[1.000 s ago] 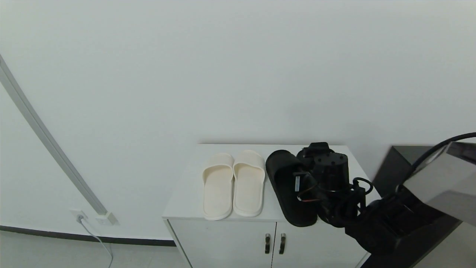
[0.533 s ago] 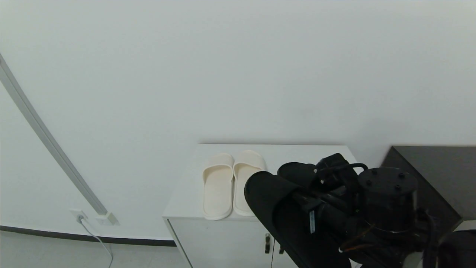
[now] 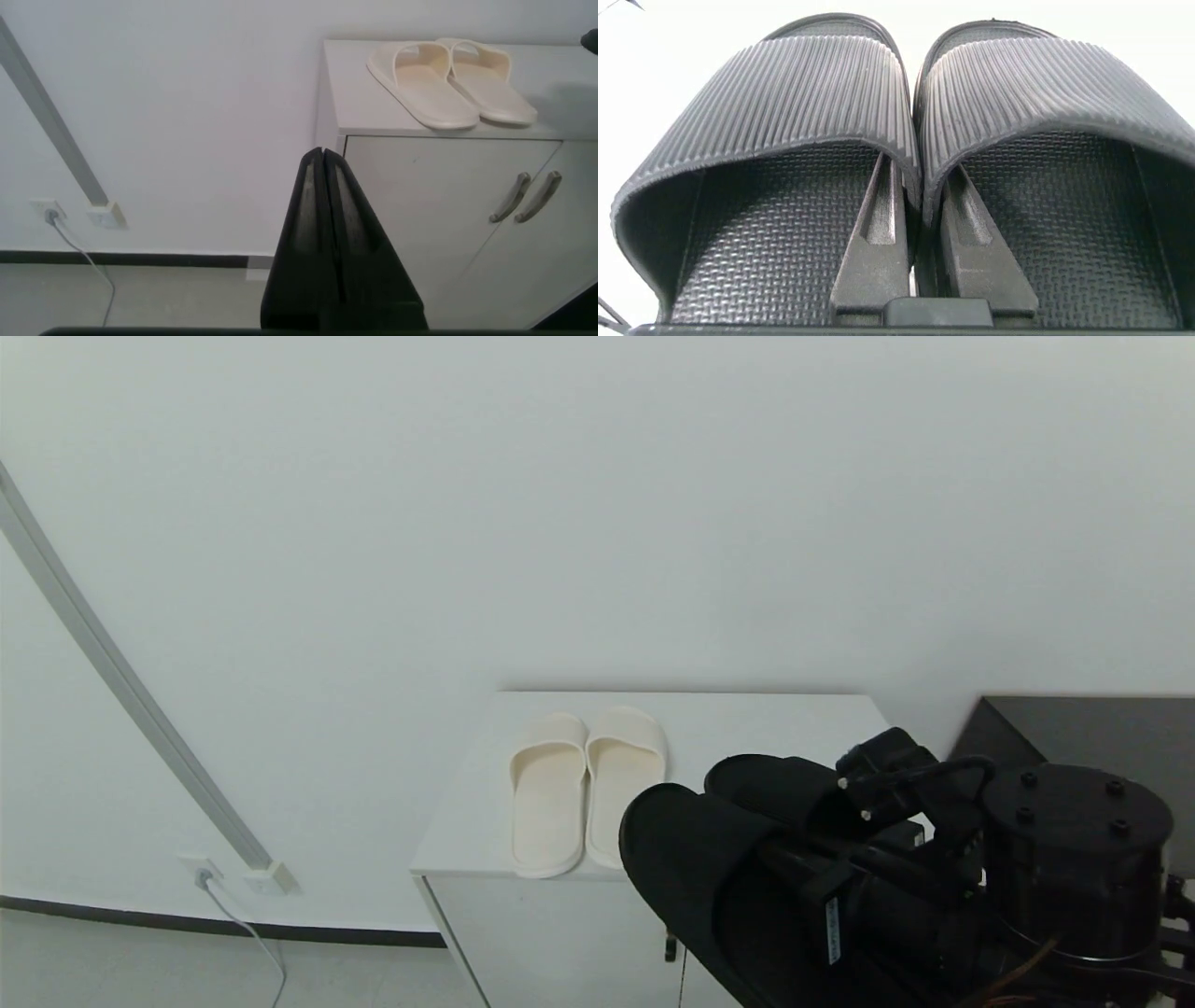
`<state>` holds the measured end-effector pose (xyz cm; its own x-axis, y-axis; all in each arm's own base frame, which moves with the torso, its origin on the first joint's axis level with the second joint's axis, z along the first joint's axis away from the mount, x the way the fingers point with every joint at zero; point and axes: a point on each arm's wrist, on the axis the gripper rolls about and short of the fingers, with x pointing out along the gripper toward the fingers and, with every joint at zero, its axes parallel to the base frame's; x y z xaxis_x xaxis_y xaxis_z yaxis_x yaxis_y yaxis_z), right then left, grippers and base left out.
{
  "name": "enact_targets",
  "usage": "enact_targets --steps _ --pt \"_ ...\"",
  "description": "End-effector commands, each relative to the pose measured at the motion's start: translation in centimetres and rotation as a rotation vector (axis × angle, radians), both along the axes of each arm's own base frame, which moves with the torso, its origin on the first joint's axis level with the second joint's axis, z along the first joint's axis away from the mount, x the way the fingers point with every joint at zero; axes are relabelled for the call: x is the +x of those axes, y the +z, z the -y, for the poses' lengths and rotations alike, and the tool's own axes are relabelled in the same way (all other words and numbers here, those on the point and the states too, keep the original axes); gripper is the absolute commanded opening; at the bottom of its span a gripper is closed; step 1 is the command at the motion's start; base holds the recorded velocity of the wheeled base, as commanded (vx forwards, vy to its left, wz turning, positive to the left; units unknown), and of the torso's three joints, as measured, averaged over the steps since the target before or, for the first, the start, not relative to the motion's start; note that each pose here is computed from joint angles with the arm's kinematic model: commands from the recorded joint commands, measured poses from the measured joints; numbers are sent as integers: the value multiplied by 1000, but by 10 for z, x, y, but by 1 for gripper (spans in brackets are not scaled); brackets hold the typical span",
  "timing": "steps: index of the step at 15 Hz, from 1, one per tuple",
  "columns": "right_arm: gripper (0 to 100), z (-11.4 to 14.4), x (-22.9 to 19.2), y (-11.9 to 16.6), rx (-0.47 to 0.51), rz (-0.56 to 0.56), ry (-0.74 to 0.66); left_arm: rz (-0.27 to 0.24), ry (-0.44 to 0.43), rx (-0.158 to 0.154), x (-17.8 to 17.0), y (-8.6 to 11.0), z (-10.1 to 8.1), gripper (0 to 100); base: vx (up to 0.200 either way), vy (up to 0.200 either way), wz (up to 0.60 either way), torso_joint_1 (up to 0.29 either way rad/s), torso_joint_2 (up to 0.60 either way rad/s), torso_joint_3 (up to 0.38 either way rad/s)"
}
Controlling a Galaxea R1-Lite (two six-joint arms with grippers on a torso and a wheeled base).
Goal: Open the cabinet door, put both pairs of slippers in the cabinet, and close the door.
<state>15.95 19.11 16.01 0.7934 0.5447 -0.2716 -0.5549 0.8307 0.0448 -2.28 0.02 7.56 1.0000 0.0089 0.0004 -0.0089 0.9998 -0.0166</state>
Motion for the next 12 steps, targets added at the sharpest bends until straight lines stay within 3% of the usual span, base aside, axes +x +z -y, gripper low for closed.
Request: enact_targets --steps 1,5,12 --pt "0 2 -1 1 4 3 0 0 0 0 0 0 0 0 -200 0 0 2 2 -2" --pt "0 4 1 0 1 0 -10 0 0 0 0 0 0 0 -200 0 0 -12 -1 4" --pt "0 6 1 -3 -2 -10 4 0 0 0 0 0 0 0 0 0 0 0 0 0"
